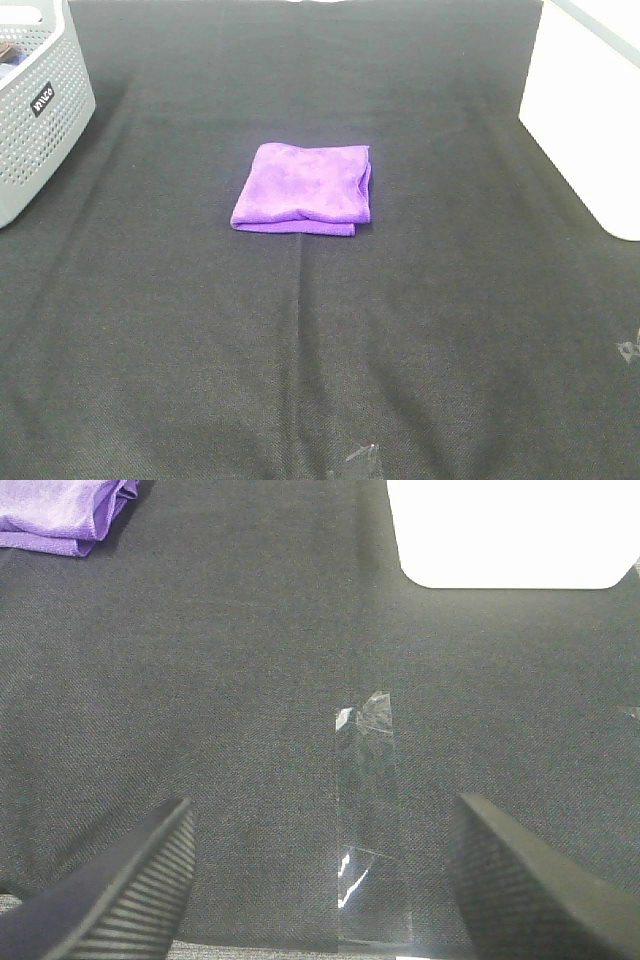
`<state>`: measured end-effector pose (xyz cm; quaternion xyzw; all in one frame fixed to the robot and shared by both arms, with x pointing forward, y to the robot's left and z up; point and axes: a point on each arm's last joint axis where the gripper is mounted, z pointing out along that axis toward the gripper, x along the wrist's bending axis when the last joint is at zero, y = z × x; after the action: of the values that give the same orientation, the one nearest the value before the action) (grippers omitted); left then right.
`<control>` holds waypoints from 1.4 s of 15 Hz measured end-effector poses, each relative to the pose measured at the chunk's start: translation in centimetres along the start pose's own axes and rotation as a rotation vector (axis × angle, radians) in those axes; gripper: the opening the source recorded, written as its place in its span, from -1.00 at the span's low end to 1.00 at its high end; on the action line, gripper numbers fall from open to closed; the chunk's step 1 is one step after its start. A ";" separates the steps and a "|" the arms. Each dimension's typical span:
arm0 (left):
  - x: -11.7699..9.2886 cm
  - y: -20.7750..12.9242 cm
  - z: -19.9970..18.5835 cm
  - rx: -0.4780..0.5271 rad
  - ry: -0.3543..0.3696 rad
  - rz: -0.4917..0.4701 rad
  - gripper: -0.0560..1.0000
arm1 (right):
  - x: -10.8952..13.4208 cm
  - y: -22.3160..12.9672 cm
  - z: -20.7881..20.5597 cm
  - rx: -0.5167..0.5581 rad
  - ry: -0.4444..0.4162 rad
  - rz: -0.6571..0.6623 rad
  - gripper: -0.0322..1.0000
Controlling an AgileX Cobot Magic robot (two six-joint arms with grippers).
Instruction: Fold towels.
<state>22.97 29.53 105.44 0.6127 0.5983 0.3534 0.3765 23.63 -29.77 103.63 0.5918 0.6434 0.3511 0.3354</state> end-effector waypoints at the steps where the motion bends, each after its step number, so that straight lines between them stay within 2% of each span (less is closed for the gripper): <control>1: 0.0 0.0 0.0 0.000 -0.018 0.012 0.72 | 0.0 0.0 0.0 0.000 0.000 0.000 0.41; 21: 0.1 0.0 0.0 -0.003 -0.025 0.017 0.72 | 0.0 0.0 0.0 0.000 0.003 0.001 0.41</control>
<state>22.97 29.60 105.48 0.6216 0.5876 0.3498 0.3820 23.63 -29.75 103.63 0.5917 0.6434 0.3522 0.3344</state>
